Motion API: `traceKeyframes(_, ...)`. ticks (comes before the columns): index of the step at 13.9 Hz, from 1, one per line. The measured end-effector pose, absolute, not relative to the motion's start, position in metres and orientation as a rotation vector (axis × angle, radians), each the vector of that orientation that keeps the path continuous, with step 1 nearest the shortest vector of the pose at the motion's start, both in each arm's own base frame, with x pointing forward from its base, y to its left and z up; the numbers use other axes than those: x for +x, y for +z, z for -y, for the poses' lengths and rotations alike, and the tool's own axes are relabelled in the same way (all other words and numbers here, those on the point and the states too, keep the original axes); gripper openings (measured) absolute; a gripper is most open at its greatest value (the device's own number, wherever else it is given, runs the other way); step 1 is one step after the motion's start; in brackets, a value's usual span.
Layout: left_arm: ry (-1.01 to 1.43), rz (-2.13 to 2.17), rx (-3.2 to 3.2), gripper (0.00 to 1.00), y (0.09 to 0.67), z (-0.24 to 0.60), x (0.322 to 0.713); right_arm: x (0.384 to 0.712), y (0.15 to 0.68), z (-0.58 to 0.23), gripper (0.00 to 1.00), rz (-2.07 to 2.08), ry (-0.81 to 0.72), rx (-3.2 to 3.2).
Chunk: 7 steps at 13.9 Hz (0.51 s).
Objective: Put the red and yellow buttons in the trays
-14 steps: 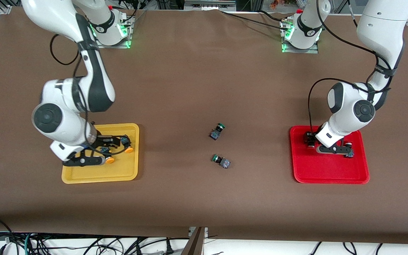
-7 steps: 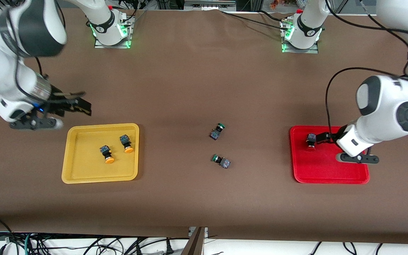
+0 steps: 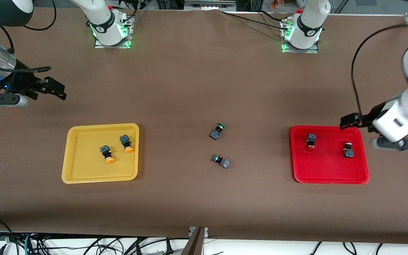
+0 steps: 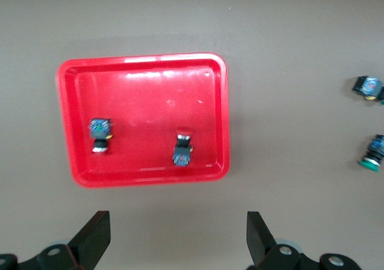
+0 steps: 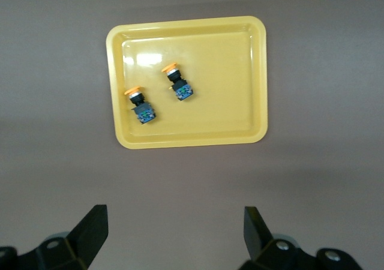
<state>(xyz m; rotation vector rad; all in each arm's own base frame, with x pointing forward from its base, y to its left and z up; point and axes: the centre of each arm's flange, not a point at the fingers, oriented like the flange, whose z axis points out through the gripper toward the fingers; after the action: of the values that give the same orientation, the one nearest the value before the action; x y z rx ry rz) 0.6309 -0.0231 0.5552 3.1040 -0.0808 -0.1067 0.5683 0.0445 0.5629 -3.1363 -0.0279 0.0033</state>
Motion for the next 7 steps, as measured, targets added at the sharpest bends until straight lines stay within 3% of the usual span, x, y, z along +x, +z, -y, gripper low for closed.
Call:
traceKeyframes(3, -0.125, 0.074, 3.118, 1.00, 0.601, 0.020, 0.598, 0.569, 0.564, -0.046, 1.00, 0.079, -0.003, -3.156)
traceKeyframes(7, -0.196, -0.034, 3.120, 1.00, 0.609, 0.012, 0.580, 0.570, 0.572, -0.047, 1.00, 0.082, -0.034, -3.156)
